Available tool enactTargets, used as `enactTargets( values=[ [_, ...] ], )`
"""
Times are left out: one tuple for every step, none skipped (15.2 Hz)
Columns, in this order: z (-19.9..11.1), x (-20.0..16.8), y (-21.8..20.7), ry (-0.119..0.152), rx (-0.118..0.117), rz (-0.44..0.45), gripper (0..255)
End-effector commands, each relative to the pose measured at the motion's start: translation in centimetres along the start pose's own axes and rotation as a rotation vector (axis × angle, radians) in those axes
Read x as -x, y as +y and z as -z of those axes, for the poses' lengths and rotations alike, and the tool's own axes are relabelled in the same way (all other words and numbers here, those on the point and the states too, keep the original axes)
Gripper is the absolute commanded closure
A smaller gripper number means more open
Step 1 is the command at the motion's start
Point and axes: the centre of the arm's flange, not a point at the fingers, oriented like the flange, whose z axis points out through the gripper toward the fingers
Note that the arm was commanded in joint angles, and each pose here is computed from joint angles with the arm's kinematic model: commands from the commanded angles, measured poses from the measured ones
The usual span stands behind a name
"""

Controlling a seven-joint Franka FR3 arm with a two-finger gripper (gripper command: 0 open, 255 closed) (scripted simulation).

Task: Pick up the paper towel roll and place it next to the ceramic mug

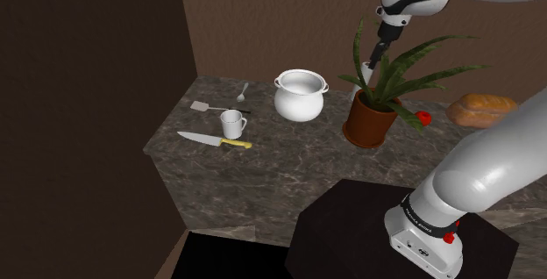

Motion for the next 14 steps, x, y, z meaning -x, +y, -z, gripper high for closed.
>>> enactTargets(
  values=[
    [-1.4,-0.9,2.3,0.001,0.007,0.017,0],
    [-1.9,-1.2,3.4,0.001,0.009,0.024,0],
    [-2.4,-1.5,4.6,0.002,0.011,0.032,0],
    [-3.0,-1.9,5.7,0.003,0.012,0.039,0],
    [-3.5,-2.2,6.8,0.004,0.014,0.046,0],
    [-4.0,-2.6,7.9,0.004,0.016,0.054,0],
    [-4.5,-3.0,9.1,0.005,0.018,0.061,0],
    [-5.0,-3.3,10.2,0.006,0.02,0.068,0],
    [-5.6,-3.7,11.3,0.006,0.022,0.076,0],
    [-6.1,-4.1,12.4,0.007,0.024,0.083,0],
    [-6.6,-4.5,13.5,0.008,0.026,0.09,0],
    [-7.1,-4.9,14.6,0.009,0.028,0.098,0],
    [-7.6,-5.4,15.8,0.009,0.03,0.105,0],
    [-8.1,-5.8,16.9,0.01,0.032,0.112,0]
  ],
)
